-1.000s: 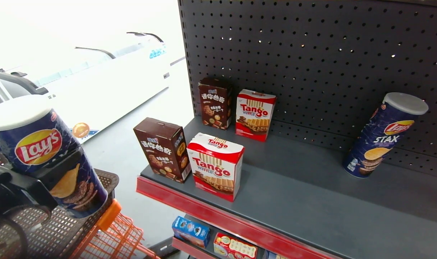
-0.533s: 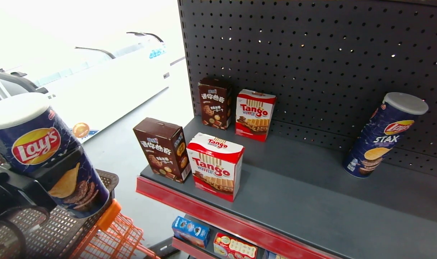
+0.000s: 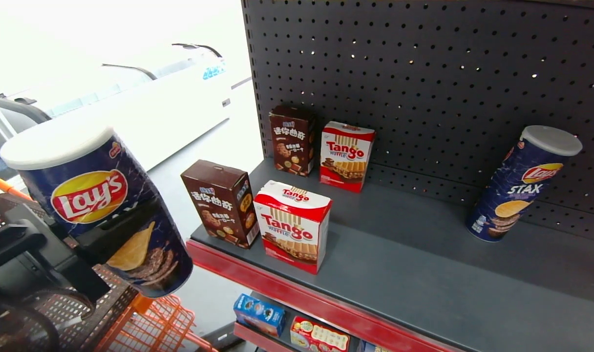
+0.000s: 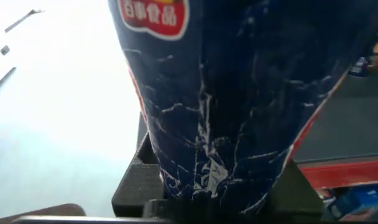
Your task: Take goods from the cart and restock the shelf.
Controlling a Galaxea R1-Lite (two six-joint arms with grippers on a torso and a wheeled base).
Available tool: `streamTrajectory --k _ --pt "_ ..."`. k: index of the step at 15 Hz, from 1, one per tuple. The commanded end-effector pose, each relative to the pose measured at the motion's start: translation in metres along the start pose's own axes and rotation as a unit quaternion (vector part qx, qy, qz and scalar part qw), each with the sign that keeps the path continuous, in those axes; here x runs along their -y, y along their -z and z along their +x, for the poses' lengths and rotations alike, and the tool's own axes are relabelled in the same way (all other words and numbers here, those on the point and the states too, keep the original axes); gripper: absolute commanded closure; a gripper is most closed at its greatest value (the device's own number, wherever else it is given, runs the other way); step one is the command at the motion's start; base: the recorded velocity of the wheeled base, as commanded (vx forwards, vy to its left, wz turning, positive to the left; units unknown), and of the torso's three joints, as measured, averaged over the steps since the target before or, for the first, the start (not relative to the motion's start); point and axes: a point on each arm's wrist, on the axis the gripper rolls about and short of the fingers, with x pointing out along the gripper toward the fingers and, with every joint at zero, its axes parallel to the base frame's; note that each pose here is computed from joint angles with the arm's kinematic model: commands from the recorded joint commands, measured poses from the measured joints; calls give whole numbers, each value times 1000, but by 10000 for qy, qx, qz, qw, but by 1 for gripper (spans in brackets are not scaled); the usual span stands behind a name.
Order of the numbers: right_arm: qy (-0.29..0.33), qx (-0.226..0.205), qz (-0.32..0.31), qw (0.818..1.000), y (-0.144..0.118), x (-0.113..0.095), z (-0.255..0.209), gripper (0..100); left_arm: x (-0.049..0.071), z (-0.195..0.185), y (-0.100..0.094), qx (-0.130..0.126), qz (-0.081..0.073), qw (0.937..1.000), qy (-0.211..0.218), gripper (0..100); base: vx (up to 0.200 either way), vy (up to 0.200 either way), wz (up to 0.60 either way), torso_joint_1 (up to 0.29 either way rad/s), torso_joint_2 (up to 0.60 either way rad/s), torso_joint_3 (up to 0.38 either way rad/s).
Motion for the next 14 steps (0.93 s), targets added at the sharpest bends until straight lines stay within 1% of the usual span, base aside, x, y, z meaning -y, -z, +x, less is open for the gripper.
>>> streamTrajectory --k 1,4,5,7,8,9,12,14 --pt "-3 2 -3 10000 0 0 0 0 13 -1 -2 75 -55 9990 430 100 0 0 0 0 0 0" --pt "-3 2 -3 10000 0 0 0 0 28 -2 0 50 -132 9953 955 100 0 0 0 0 0 0" --pt "-3 2 -3 10000 0 0 0 0 32 -2 0 58 -138 9941 1076 100 0 0 0 0 0 0" --pt "-3 -6 -3 10000 0 0 0 0 37 -2 -3 127 -161 9899 1399 100 0 0 -600 0 7 0" --pt "-3 -6 -3 10000 0 0 0 0 37 -2 -3 127 -161 9899 1399 100 0 0 -600 2 2 -2" --pt "-3 2 -3 10000 0 0 0 0 39 -1 -5 163 -147 9830 1822 100 0 0 -600 -7 2 7" --pt "-3 2 -3 10000 0 0 0 0 40 -1 -7 213 -140 9779 2075 100 0 0 -600 9 4 1" --pt "-3 2 -3 10000 0 0 0 0 40 0 -7 214 -145 9768 2128 100 0 0 -600 5 0 0"
